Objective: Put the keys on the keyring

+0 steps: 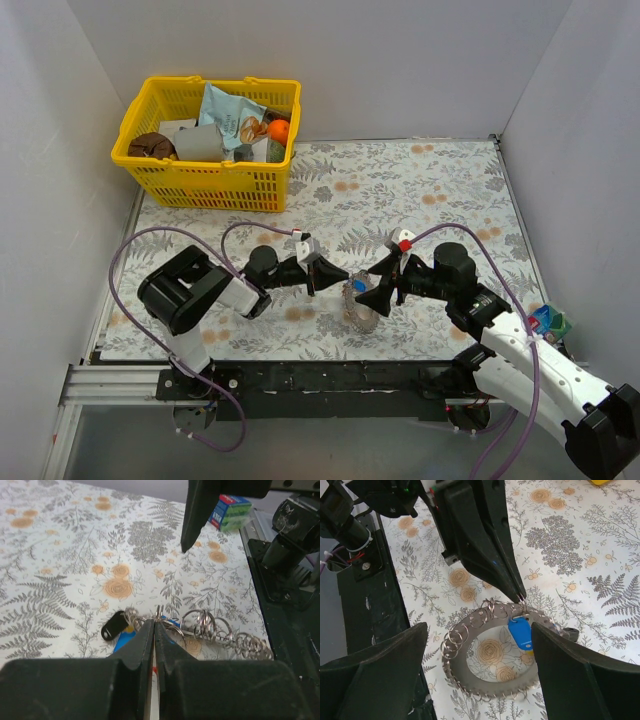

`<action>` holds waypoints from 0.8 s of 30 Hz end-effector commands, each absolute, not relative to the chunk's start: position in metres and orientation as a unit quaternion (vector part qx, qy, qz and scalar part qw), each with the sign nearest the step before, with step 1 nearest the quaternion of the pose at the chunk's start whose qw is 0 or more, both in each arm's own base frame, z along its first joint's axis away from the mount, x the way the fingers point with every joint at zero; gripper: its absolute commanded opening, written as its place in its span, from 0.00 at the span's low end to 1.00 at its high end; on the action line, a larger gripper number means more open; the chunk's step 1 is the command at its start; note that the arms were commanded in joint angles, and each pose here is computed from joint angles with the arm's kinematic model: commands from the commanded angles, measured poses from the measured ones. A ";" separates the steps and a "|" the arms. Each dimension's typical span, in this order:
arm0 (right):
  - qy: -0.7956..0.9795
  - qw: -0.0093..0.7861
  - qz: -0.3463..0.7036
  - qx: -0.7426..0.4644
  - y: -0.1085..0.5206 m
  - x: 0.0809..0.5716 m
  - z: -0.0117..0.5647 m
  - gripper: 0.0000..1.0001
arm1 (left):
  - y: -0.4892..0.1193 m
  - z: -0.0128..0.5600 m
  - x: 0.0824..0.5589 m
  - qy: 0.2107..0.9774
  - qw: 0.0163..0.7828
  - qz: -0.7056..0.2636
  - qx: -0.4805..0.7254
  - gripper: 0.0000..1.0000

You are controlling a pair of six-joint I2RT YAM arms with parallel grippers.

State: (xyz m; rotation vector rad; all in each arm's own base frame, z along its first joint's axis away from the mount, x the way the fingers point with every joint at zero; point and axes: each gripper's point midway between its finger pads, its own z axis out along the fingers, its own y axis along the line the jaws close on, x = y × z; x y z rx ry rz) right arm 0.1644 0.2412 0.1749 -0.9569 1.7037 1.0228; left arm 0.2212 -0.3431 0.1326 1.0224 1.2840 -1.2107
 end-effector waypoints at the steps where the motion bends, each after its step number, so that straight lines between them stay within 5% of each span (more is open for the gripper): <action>1: 0.667 0.485 0.406 -0.394 0.243 0.171 0.202 0.91 | -0.353 0.139 0.228 0.517 0.531 -0.518 0.426 0.02; 9: 0.670 0.482 0.405 -0.394 0.243 0.172 0.200 0.92 | -0.354 0.136 0.243 0.534 0.548 -0.495 0.411 0.28; 12: 0.668 0.483 0.406 -0.395 0.244 0.172 0.202 0.92 | -0.350 0.142 0.246 0.538 0.560 -0.484 0.403 0.65; 13: 0.669 0.483 0.405 -0.394 0.244 0.172 0.202 0.91 | -0.347 0.143 0.248 0.542 0.567 -0.476 0.397 0.98; 16: 0.666 0.487 0.405 -0.394 0.244 0.173 0.205 0.92 | -0.345 0.156 0.257 0.561 0.573 -0.467 0.374 0.98; 24: 0.663 0.492 0.405 -0.394 0.246 0.176 0.211 0.92 | -0.336 0.140 0.322 0.777 0.465 -0.357 0.230 0.98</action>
